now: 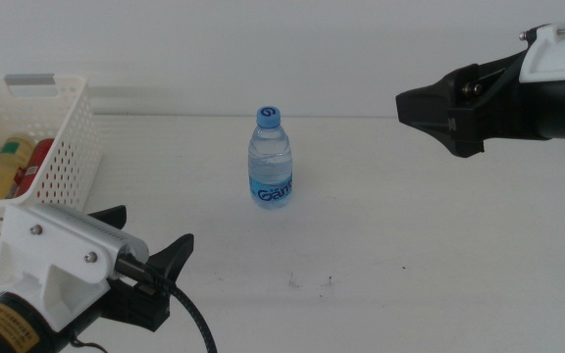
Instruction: Use arms to grab the bottles and put them into the dustbin to the left of the table.
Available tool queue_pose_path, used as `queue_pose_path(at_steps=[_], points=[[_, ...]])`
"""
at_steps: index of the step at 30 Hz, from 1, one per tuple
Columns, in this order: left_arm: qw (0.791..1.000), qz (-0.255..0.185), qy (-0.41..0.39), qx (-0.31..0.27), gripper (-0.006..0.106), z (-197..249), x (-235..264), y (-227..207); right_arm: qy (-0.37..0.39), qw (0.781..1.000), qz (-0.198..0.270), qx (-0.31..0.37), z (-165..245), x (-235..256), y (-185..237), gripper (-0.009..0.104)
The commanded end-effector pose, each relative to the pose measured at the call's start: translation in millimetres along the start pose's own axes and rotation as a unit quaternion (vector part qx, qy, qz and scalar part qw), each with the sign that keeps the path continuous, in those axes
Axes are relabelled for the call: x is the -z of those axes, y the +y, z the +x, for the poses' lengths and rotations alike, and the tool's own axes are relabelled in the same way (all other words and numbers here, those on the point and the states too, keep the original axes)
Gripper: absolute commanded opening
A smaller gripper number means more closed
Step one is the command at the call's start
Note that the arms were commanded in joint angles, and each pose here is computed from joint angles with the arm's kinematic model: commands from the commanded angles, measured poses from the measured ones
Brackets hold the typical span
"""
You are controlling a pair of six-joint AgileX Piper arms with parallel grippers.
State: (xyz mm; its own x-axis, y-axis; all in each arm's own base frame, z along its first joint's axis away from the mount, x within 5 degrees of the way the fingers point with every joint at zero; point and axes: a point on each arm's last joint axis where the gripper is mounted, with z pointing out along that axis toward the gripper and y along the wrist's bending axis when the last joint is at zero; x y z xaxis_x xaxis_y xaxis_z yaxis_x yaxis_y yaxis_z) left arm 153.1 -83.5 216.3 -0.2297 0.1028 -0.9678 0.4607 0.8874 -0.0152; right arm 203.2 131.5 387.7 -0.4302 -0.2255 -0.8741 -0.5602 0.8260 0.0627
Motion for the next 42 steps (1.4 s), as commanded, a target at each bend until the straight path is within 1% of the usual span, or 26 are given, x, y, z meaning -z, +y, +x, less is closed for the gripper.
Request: queue_pose_path(at_steps=[1,3,5,8,12,15,18,24,28,33,37,42], points=[[1.000,0.000,-0.009,0.004,0.094,0,0,0,-0.006,1.000,0.000,0.005,-3,3,1,0.082],[1.000,0.001,-0.025,-0.007,0.094,-2,-4,-1,-0.006,1.000,0.000,0.005,-3,3,1,0.082],[1.000,0.004,-0.020,-0.016,0.094,4,-13,-1,-0.006,1.000,0.000,0.005,-3,3,1,0.082],[1.000,0.002,-0.015,-0.014,0.094,17,-32,-1,-0.006,1.000,0.000,0.004,-3,3,1,0.082],[0.997,0.012,-0.075,-0.006,0.094,26,-54,-3,-0.006,1.000,0.000,0.004,-3,3,1,0.082],[0.996,0.012,-0.089,-0.007,0.094,33,-73,-4,-0.006,1.000,0.000,0.004,-3,3,1,0.082],[0.996,0.016,-0.082,0.017,0.094,38,-94,-5,-0.006,1.000,0.000,0.004,-3,3,1,0.082],[0.996,0.047,-0.071,-0.001,0.094,40,-145,-12,-0.006,1.000,0.000,0.004,-3,3,1,0.082],[0.997,0.047,-0.068,0.000,0.094,45,-171,-13,-0.006,1.000,0.000,0.004,-3,3,1,0.082],[0.998,0.034,-0.060,0.004,0.094,50,-197,-7,-0.006,1.000,0.000,0.004,-3,3,1,0.082],[0.998,0.022,-0.059,0.006,0.094,53,-212,1,-0.006,1.000,0.000,0.004,-3,3,1,0.082],[0.998,0.024,-0.053,0.010,0.094,54,-226,6,-0.006,1.000,0.000,0.004,-3,3,1,0.082]])
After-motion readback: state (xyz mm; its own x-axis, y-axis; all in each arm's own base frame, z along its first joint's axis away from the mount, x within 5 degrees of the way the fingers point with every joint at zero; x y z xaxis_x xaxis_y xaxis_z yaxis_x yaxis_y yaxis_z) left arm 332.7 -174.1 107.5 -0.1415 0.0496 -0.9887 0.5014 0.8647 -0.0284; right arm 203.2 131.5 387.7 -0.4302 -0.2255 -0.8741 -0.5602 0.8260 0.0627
